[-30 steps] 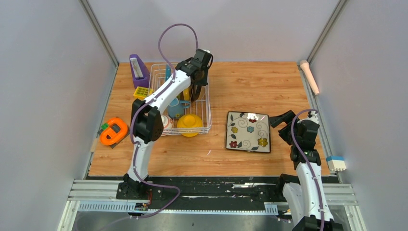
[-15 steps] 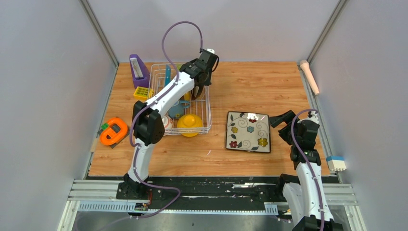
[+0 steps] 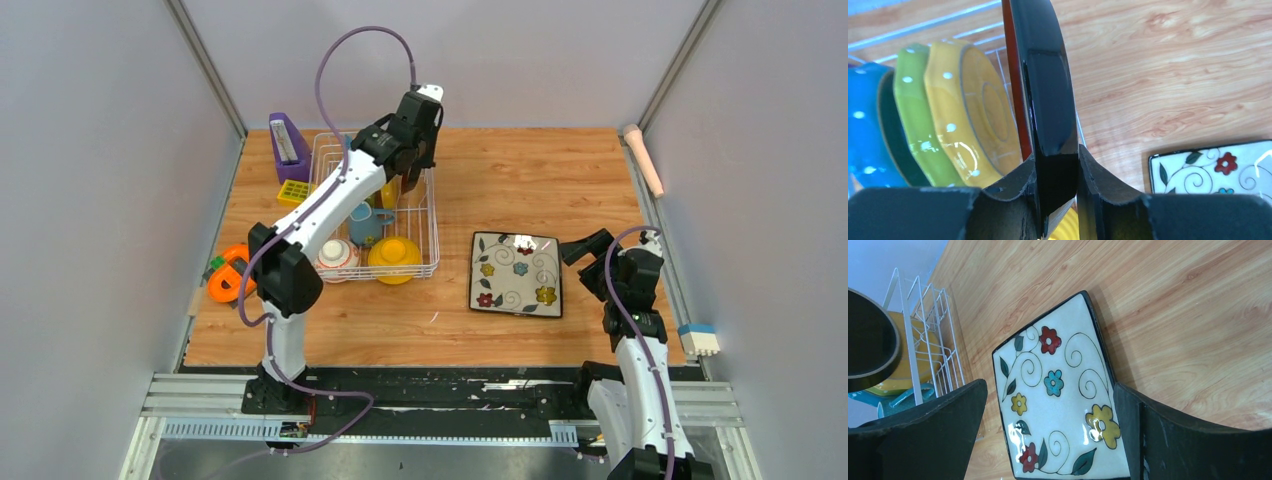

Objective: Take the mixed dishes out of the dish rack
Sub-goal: Pick up the plate from the dish rack.

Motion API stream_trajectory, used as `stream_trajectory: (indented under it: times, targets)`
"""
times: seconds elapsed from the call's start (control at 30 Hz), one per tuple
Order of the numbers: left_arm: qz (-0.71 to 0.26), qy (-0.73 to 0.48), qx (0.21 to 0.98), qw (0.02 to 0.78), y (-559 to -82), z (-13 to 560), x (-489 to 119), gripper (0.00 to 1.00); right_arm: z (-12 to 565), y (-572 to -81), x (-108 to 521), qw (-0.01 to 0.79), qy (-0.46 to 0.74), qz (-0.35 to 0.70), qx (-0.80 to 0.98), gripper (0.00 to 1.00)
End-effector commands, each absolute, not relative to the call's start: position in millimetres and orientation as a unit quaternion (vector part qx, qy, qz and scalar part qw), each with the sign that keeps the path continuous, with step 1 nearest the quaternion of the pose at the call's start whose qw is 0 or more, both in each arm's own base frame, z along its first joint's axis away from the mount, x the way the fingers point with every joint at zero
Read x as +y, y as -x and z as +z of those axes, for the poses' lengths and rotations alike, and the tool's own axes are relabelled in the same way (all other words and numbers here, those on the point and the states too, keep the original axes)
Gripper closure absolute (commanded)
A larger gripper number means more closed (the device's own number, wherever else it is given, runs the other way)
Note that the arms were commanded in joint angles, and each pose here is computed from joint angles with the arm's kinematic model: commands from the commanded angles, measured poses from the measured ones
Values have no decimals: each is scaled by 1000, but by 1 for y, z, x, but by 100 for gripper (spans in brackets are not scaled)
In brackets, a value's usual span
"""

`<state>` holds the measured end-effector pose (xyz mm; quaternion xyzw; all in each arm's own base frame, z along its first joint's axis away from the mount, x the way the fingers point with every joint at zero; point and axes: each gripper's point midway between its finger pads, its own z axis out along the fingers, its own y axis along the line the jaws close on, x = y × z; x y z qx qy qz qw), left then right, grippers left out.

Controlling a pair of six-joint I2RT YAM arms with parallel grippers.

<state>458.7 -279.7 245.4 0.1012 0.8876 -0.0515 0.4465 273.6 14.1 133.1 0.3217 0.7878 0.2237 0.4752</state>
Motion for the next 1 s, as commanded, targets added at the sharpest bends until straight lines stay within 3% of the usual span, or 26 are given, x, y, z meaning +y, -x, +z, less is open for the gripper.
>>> stream_trajectory:
  times: [0.0, 0.43, 0.57, 0.7, 0.97]
  targets:
    - [-121, -117, 786, 595, -440, 393, -276, 100, 142, -279, 13, 494, -311, 223, 780, 0]
    - [-160, -421, 640, 622, -344, 419, -316, 100, 160, -276, 33, 478, -294, 278, 779, 0]
    - [-193, -539, 546, 611, -292, 408, -319, 100, 183, -273, 61, 457, -258, 357, 773, 0]
    - [-223, -667, 456, 545, -234, 367, -315, 100, 206, -267, 87, 415, -226, 430, 769, 0]
    - [-160, -776, 363, 491, -193, 313, -306, 100, 247, -249, 120, 332, -162, 535, 760, 0]
